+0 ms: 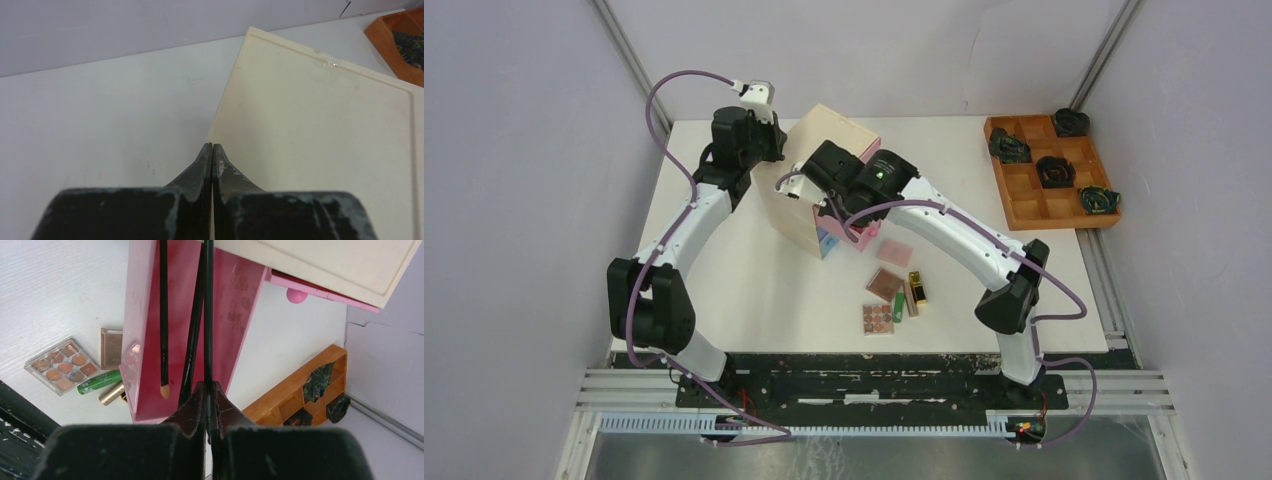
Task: Organize the makeup
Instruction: Place the makeup brush in the drawer.
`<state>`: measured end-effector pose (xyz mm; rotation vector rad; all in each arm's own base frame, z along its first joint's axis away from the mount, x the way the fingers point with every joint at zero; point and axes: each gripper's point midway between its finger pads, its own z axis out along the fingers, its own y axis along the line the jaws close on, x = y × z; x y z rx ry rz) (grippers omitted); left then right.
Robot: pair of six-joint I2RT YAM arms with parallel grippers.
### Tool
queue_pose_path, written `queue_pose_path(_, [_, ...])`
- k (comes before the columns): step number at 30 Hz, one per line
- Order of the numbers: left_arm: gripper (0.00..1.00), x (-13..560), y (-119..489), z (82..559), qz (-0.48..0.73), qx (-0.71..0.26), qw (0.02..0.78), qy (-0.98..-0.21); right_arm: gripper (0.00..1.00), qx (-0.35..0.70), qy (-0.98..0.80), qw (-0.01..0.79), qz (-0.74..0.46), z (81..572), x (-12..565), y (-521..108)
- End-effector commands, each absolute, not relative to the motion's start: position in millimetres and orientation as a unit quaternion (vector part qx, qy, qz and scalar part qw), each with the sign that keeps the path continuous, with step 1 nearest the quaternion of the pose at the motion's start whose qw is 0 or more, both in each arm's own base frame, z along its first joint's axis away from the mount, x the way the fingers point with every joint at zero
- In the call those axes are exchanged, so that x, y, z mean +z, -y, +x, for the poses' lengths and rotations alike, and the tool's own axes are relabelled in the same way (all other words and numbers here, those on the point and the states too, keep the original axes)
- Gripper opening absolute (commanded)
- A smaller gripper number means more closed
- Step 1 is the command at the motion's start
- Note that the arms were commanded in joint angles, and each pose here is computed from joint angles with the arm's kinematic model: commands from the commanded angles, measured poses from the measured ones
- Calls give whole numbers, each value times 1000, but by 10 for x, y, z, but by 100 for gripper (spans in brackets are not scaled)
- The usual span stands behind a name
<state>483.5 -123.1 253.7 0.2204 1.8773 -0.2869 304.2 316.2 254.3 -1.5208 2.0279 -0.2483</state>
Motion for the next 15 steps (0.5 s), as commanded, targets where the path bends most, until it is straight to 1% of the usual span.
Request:
queue_pose_path(1, [3,1499,997,4394,70,-92,417,-901,2,-104,-760,328,-551,3030,2876,-2939])
queue_pose_path(7, [3,1509,1002,4396,70,-93,418,-901,2,-110,-754,332,-556,3012,2961,-2868])
queue_pose_path(15, [3,1530,997,4399,70,-92,421,-900,1,-112,-755,308,-569,2991,2840,-2869])
